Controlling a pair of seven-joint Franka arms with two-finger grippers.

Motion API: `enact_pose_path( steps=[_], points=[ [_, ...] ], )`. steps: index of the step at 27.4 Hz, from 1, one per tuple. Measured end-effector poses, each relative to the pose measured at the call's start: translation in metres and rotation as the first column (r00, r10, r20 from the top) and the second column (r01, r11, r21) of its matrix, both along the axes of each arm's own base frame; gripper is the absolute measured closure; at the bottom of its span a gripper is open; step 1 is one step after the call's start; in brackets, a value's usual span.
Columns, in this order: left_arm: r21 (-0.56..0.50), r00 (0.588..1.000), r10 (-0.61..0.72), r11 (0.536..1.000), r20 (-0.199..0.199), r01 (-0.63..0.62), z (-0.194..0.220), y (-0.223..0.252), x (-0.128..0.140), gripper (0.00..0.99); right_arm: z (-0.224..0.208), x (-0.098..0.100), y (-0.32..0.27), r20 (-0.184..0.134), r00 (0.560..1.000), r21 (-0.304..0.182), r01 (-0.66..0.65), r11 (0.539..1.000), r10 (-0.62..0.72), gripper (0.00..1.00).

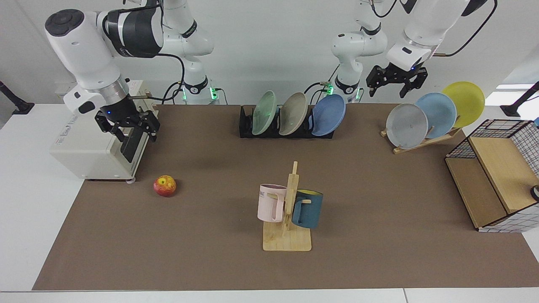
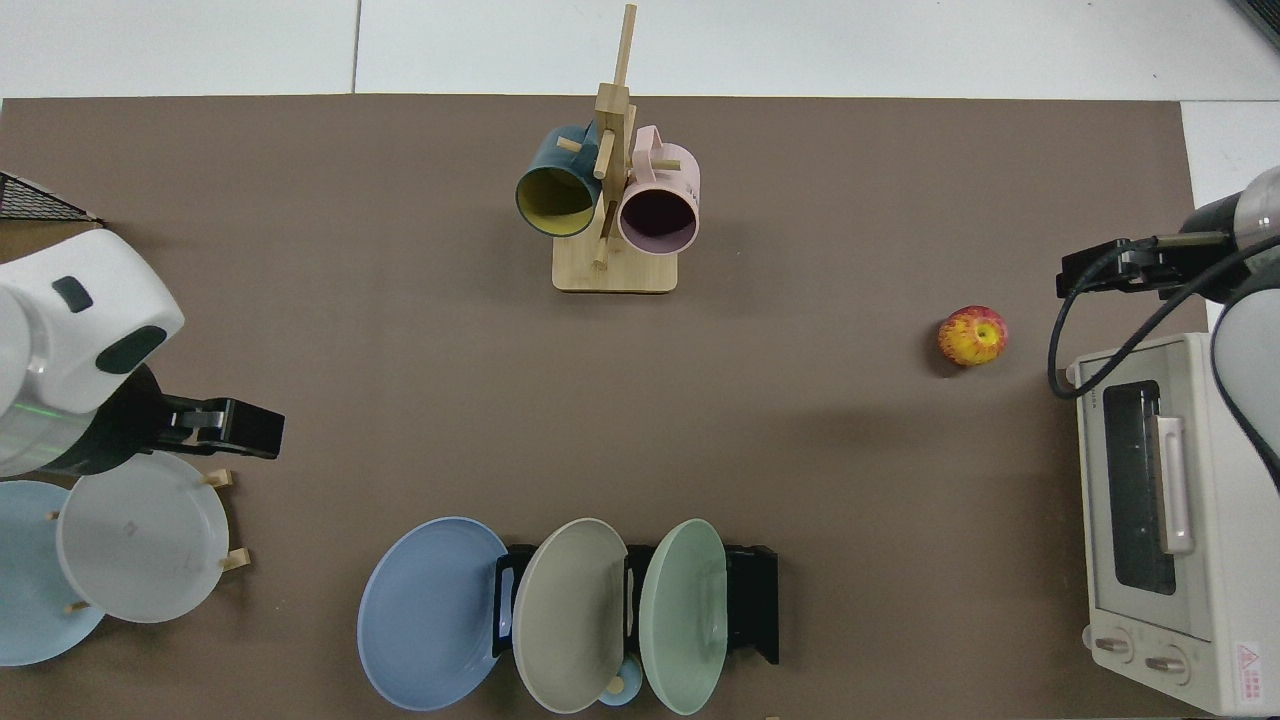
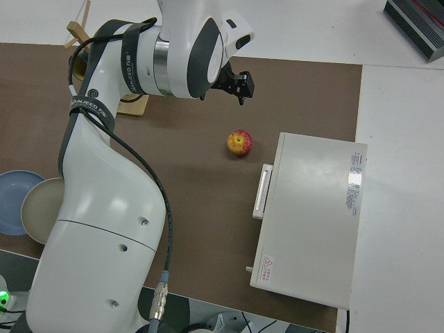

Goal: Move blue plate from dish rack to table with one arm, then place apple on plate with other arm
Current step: 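Reach the left gripper to the blue plate while the right gripper reaches the apple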

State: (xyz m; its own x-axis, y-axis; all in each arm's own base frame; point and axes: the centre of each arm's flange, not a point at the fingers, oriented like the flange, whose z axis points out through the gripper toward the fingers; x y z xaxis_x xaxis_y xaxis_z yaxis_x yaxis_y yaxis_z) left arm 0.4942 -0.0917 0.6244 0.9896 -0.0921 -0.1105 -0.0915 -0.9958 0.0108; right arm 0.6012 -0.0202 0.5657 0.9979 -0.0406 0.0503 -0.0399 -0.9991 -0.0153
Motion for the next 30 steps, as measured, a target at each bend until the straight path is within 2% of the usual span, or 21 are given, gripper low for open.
enact_pose_path(
  steps=[4,10,17,22,30],
  points=[
    [0.005,1.000,-0.001,1.000,-0.016,0.001,-0.031,-0.002,-0.006,0.000,-0.017,0.009,0.000,-0.011,1.000,-0.002,0.000,1.000,0.000,0.00],
    [0.009,0.996,-0.016,1.000,-0.087,0.016,-0.096,-0.011,-0.022,0.000,-0.040,0.023,0.000,-0.012,1.000,-0.004,0.002,1.000,-0.002,0.00],
    [-0.011,0.987,-0.048,0.999,-0.152,0.047,-0.166,-0.037,-0.061,0.000,-0.066,0.032,0.000,0.001,1.000,-0.006,0.022,1.000,-0.022,0.00],
    [-0.017,0.980,-0.069,0.998,-0.188,0.067,-0.190,-0.042,-0.091,0.000,-0.091,0.035,0.000,0.018,1.000,-0.007,0.024,1.000,-0.024,0.00],
    [-0.047,0.971,-0.077,0.997,-0.227,0.068,-0.210,-0.051,-0.114,0.004,-0.149,0.045,0.007,0.007,1.000,-0.012,0.014,1.000,-0.014,0.00]
  ],
)
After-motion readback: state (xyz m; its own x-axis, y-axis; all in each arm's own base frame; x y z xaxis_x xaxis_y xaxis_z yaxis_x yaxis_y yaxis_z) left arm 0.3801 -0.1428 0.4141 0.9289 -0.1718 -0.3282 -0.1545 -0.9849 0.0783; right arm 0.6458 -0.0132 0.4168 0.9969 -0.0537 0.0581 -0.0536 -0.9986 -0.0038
